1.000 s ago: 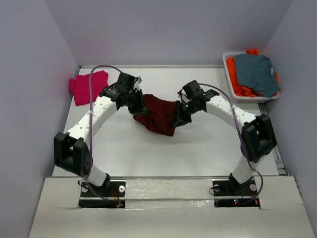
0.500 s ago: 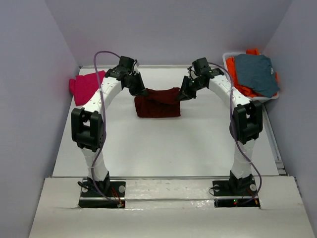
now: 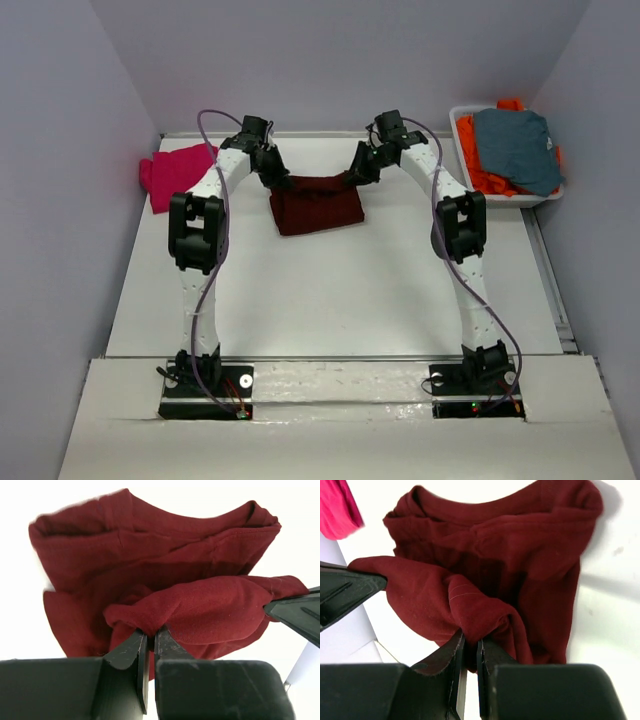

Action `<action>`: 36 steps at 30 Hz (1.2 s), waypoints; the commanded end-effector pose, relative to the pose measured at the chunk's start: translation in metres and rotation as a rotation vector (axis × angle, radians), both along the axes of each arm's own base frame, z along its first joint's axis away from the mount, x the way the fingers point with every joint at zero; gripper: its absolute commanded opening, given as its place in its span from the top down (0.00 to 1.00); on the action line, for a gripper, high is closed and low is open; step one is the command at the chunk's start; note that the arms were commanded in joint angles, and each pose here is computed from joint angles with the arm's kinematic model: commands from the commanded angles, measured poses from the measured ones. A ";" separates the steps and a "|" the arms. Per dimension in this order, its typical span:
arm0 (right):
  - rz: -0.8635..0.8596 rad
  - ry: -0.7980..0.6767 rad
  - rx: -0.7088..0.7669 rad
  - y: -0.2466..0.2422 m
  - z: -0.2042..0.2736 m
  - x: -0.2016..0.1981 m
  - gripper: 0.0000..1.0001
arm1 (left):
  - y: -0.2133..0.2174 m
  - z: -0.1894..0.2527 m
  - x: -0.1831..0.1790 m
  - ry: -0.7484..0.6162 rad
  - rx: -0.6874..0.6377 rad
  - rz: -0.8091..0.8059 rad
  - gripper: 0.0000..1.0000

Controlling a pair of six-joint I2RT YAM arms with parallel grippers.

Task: Fold and stack the t-shirts
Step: Fold the tshirt

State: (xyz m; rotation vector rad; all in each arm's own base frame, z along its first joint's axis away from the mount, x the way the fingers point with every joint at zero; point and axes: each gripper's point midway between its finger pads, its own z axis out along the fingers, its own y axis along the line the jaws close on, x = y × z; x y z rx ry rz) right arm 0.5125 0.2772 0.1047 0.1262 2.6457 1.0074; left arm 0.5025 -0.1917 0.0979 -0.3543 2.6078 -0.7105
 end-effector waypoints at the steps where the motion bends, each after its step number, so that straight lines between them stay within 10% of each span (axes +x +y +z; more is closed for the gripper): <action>1: -0.008 -0.111 0.085 0.009 0.029 0.029 0.91 | 0.008 0.031 0.031 -0.111 -0.023 0.038 0.94; 18: -0.041 -0.347 0.159 0.019 0.067 0.070 0.90 | 0.026 0.033 0.042 -0.188 0.037 0.101 0.94; 22: -0.033 -0.349 0.208 0.026 0.068 0.074 0.80 | 0.035 0.031 0.041 -0.191 0.076 0.136 0.94; 25: -0.034 -0.343 0.215 0.028 0.064 0.076 0.55 | 0.042 0.030 0.040 -0.192 0.107 0.162 0.94; 28: -0.024 -0.361 0.204 0.027 0.066 0.076 0.00 | 0.054 0.025 0.035 -0.181 0.153 0.217 0.60; 31: -0.020 -0.372 0.183 0.024 0.067 0.075 0.00 | 0.063 0.025 0.032 -0.186 0.177 0.260 0.33; 36: -0.012 -0.336 0.171 0.021 0.064 0.064 0.00 | 0.071 0.039 0.033 -0.211 0.206 0.296 0.21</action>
